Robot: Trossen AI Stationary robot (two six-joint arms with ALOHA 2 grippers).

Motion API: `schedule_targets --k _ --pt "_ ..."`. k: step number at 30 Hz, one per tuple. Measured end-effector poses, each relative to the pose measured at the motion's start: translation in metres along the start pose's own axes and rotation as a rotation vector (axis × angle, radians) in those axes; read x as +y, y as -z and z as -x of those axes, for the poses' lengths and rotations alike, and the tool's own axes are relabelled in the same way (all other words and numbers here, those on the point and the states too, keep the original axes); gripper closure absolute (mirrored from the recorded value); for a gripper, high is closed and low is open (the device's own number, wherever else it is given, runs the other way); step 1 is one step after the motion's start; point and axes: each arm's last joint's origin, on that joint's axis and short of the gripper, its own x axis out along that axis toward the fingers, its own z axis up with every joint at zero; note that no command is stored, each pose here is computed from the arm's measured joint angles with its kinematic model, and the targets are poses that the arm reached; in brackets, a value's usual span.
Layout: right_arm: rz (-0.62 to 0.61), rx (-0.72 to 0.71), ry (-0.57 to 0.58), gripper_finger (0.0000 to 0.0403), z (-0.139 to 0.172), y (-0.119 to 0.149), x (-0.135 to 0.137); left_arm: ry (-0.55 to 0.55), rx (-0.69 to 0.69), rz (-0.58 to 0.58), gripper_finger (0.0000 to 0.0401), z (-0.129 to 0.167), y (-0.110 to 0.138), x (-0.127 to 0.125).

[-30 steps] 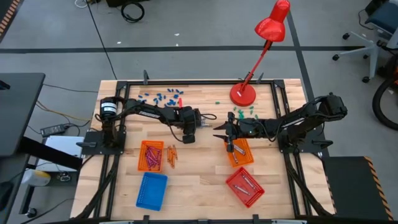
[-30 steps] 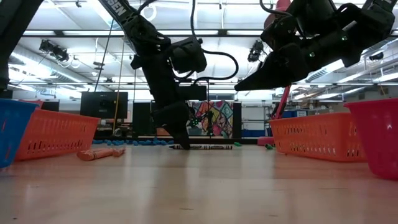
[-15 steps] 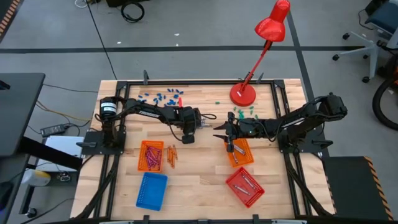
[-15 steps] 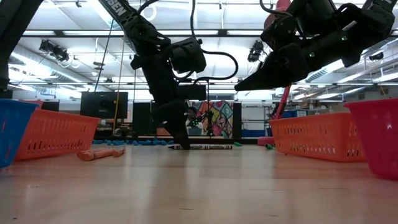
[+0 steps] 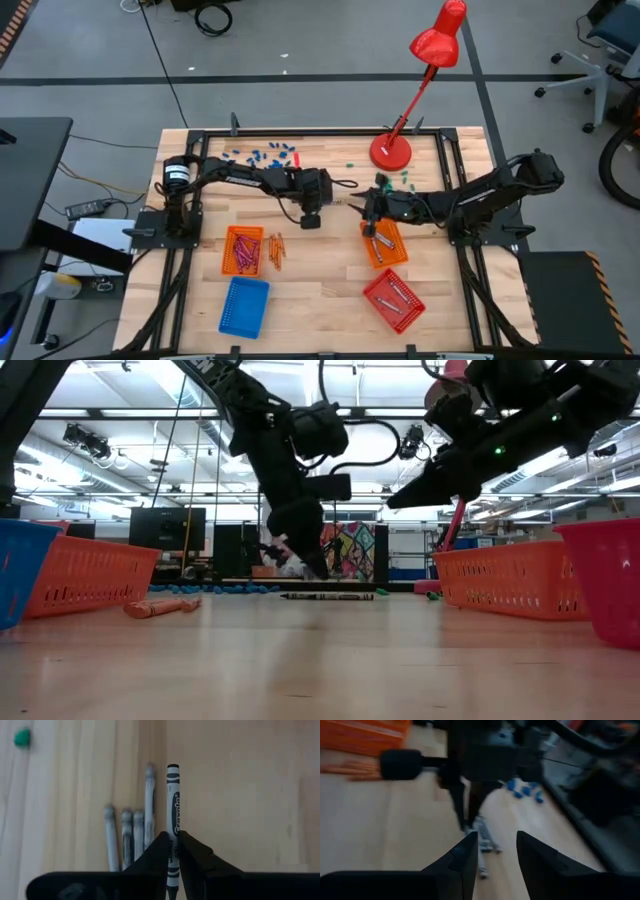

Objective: Sort crayons
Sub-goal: Put the black crayon into the right orange bin

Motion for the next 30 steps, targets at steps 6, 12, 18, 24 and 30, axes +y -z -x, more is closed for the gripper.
schedule_targets --k 6,12,18,24,30 --pt "0.017 0.061 0.207 0.0264 0.021 -0.005 -0.012 -0.008 -0.104 -0.013 0.0361 0.003 -0.014 -0.006" --pt "-0.065 0.061 0.324 0.0264 0.046 -0.013 -0.029 -0.019 -0.282 -0.051 0.0361 0.008 -0.033 -0.021" --pt "-0.153 0.052 0.37 0.0264 0.067 -0.015 -0.042 -0.023 -0.444 -0.127 0.0361 0.015 -0.049 -0.039" --pt "-0.217 0.028 0.372 0.0264 0.08 -0.016 -0.05 -0.053 -0.627 -0.236 0.0361 0.011 -0.064 -0.059" --pt "-0.262 0.014 0.363 0.0264 0.087 -0.017 -0.054 -0.084 -0.776 -0.317 0.0361 -0.008 -0.07 -0.079"
